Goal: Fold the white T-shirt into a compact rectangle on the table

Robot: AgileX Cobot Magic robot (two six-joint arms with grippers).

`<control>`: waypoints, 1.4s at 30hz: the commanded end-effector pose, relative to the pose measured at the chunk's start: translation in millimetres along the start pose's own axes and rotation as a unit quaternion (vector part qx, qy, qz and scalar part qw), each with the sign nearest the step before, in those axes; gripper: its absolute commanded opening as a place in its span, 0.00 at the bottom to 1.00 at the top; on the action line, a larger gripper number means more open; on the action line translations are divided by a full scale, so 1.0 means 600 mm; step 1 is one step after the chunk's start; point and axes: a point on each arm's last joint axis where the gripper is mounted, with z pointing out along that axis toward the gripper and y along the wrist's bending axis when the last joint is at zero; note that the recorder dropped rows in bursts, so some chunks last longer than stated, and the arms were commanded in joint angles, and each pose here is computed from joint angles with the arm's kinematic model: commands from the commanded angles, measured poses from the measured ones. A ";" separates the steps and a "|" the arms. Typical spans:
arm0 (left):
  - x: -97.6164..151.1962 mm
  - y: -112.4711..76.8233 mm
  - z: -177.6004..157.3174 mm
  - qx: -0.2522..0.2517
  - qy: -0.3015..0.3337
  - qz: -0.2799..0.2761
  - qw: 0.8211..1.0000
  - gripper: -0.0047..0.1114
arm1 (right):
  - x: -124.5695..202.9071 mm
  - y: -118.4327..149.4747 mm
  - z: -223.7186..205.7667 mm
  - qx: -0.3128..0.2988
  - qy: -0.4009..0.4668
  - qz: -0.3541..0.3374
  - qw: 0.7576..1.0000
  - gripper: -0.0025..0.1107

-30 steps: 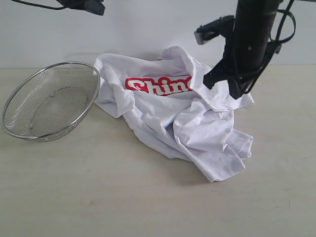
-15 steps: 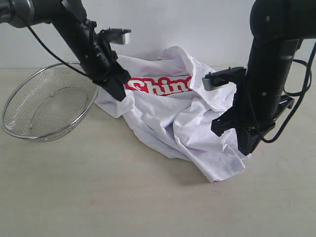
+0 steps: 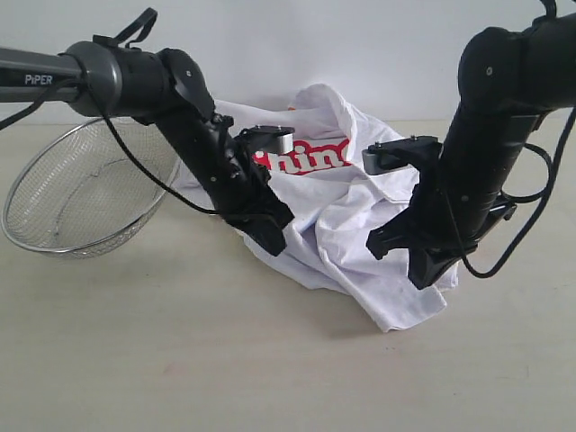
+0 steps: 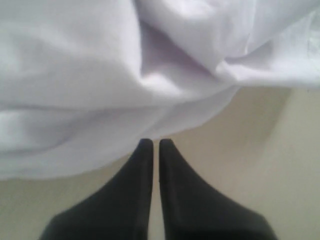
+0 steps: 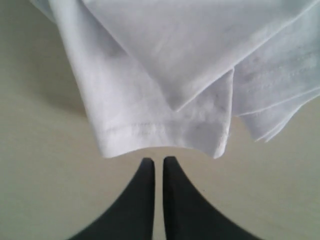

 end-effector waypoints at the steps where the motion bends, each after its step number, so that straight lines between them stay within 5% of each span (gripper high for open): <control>1: -0.009 -0.018 0.026 -0.005 -0.008 0.005 1.000 0.08 | -0.006 -0.004 0.023 -0.002 0.002 0.000 1.000 0.02; 18: -0.020 -0.016 0.072 -0.007 -0.042 -0.018 0.999 0.08 | -0.017 -0.017 0.088 0.004 0.025 0.003 1.000 0.02; 26: 0.014 -0.026 0.133 0.007 0.065 -0.009 0.998 0.08 | -0.014 -0.032 0.095 0.050 0.041 0.003 0.998 0.02; 33: 0.039 -0.026 0.119 0.010 0.152 -0.009 0.988 0.08 | -0.009 -0.065 0.088 0.154 0.057 0.007 0.986 0.02; 42: 0.102 0.007 0.120 0.011 0.230 -0.064 0.971 0.08 | -0.008 -0.068 0.081 0.167 0.056 -0.002 0.984 0.02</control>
